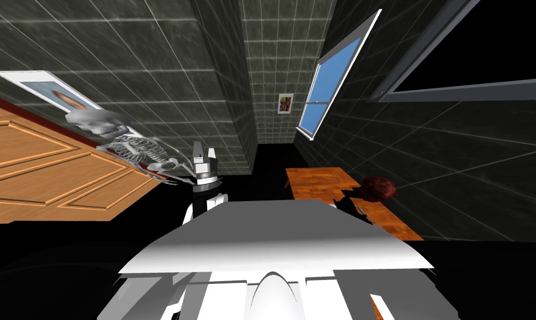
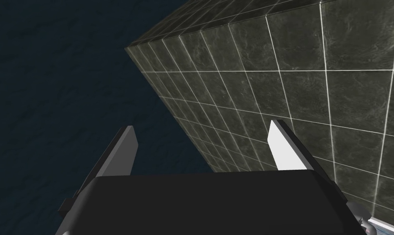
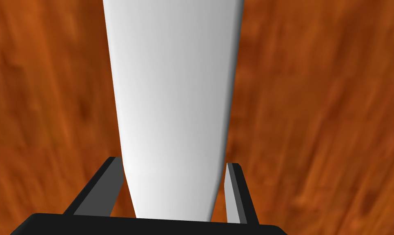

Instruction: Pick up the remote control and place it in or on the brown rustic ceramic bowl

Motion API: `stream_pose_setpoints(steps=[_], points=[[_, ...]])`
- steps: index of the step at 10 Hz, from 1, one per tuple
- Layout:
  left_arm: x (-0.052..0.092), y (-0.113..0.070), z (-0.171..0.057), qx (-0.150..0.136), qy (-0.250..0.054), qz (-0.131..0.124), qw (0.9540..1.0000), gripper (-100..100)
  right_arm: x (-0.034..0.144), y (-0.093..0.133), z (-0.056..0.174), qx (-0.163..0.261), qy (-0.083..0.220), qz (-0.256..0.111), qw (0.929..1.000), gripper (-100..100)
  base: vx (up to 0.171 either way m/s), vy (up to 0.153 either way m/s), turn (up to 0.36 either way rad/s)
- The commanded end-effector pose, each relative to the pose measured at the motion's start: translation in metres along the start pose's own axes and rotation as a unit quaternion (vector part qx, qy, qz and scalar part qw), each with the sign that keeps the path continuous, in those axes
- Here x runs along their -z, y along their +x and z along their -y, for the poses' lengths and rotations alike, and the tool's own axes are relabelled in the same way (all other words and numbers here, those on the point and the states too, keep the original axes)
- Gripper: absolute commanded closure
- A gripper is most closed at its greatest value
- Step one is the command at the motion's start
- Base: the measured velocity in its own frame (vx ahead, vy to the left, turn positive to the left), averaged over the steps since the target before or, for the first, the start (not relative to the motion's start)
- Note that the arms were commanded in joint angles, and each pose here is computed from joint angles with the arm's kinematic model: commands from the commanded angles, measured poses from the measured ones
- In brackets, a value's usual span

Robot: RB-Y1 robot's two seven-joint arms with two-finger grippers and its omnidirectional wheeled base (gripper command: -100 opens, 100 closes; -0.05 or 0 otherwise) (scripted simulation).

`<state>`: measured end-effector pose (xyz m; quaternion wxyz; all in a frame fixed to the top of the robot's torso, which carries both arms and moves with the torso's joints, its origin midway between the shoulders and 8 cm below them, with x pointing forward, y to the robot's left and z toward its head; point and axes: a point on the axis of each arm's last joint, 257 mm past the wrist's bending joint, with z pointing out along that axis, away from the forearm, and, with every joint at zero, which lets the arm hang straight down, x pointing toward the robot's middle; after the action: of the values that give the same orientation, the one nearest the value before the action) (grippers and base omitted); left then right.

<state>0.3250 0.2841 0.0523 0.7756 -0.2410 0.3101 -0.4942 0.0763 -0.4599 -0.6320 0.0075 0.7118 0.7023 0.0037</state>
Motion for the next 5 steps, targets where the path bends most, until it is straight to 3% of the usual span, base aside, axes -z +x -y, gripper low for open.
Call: stream_pose_setpoints(steps=[1, 2, 3, 5], points=[[0.0, 0.0, 0.0, 0.0, 0.0, 0.0, 1.0, 0, 0.0, 0.0, 0.0, 0.0, 0.0, 0.0, 1.0, 100, 0.001, 0.012, -0.001], [0.0, 0.0, 0.0, 0.0, 0.0, 0.0, 1.0, 0, 0.0, 0.0, 0.0, 0.0, 0.0, 0.0, 1.0, 0, 0.0, 0.0, 0.0], [0.0, 0.0, 0.0, 0.0, 0.0, 0.0, 1.0, 0, 0.012, -0.028, -0.01, 0.001, -0.008, 0.019, 0.9998, 100, -0.03, 0.013, -0.031], [0.0, 0.0, 0.0, 0.0, 0.0, 0.0, 1.0, 0, 0.028, -0.061, -0.023, 0.003, -0.017, 0.041, 0.999, 100, -0.07, 0.015, -0.031]])
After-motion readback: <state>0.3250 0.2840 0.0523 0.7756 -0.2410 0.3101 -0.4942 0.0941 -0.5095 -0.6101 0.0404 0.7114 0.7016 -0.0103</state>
